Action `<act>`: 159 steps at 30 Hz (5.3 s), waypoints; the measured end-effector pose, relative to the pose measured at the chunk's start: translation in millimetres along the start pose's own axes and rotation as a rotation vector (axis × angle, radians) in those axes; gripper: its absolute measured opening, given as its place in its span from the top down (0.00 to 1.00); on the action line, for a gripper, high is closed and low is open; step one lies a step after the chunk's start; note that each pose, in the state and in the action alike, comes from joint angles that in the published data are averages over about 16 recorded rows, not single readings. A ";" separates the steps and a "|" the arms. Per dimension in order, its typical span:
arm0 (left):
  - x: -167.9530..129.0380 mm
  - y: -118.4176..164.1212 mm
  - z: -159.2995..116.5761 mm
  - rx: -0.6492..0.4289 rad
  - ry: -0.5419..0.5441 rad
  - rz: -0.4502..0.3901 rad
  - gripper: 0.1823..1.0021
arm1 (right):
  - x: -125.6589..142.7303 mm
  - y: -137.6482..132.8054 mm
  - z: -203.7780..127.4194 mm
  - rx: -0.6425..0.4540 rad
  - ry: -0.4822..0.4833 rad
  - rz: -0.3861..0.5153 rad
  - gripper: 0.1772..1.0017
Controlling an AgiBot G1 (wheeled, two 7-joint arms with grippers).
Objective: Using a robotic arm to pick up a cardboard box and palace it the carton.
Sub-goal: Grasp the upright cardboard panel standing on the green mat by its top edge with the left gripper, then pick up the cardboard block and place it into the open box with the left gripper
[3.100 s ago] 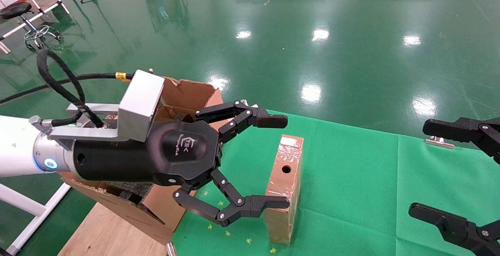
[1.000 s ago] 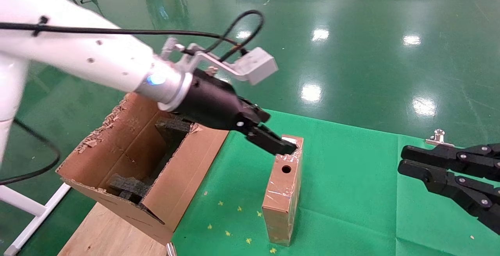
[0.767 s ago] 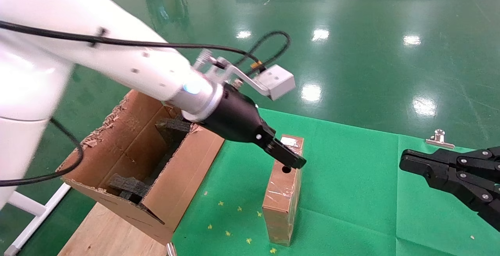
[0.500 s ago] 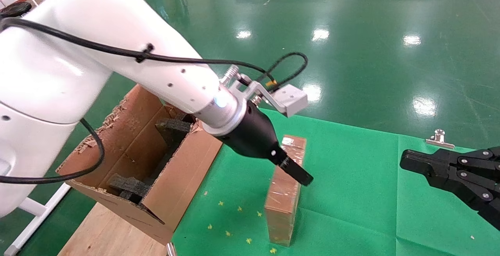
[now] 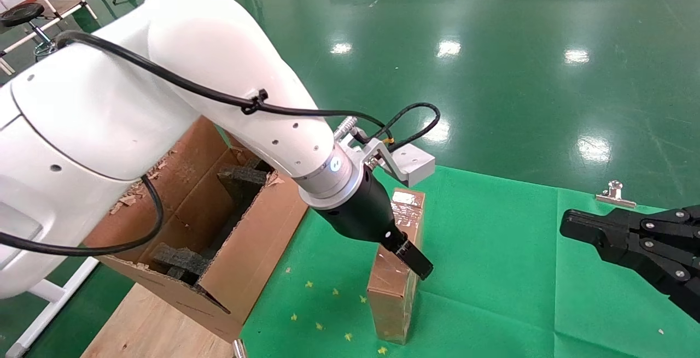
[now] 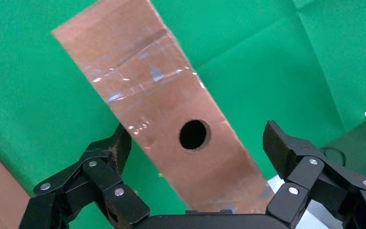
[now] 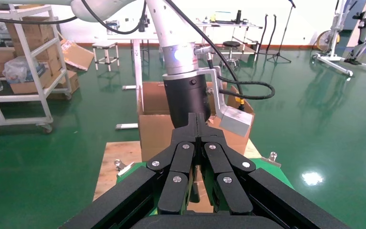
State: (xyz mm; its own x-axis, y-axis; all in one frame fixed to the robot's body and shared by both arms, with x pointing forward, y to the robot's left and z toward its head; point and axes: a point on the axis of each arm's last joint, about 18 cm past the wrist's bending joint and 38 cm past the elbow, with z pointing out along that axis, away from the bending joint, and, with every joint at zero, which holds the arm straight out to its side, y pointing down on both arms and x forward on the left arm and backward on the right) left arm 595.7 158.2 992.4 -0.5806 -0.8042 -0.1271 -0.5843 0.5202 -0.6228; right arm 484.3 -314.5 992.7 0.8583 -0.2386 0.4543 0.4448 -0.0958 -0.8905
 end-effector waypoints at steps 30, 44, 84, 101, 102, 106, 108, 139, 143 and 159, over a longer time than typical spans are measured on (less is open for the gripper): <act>-4.0 -2.4 4.8 0.013 -0.020 -0.021 0.07 | 0.1 0.0 -0.1 0.000 0.001 0.000 0.89; -4.0 -2.4 3.9 0.015 -0.018 -0.019 0.37 | 0.1 0.0 -0.1 0.000 0.001 0.000 0.59; -248.1 122.5 -240.6 0.303 -0.348 -0.063 0.77 | 0.1 0.0 -0.1 0.000 0.001 0.000 0.00; -327.7 175.0 -150.1 0.166 -0.455 -0.188 0.77 | 0.1 0.0 -0.1 0.000 0.001 0.000 0.00; -330.5 175.9 -146.8 0.163 -0.467 -0.190 0.77 | 0.1 0.0 -0.1 0.000 0.001 0.000 0.00; -339.2 180.5 -133.9 0.144 -0.503 -0.199 0.78 | 0.1 0.0 -0.1 0.000 0.001 0.000 0.00; -342.3 183.7 -127.4 0.132 -0.516 -0.201 0.78 | 0.1 0.0 -0.1 0.000 0.001 0.000 0.00; -358.2 224.1 -32.3 0.035 -0.635 -0.344 0.82 | 0.1 0.0 -0.1 0.000 0.001 0.000 0.00; -354.3 228.4 -18.7 0.026 -0.618 -0.351 0.83 | 0.1 0.0 -0.1 0.000 0.001 0.000 0.00; -346.2 242.7 18.3 0.032 -0.591 -0.384 0.84 | 0.1 0.1 -0.1 0.000 0.001 0.000 0.00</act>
State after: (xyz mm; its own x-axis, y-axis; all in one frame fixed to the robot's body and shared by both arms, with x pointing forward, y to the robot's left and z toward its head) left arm 665.2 557.7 871.1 0.0738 -0.9553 -0.2862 -0.6642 0.1670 -0.7286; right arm 484.3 -314.7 992.7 0.8582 -0.2395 0.4541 0.4446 -0.0956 -0.8906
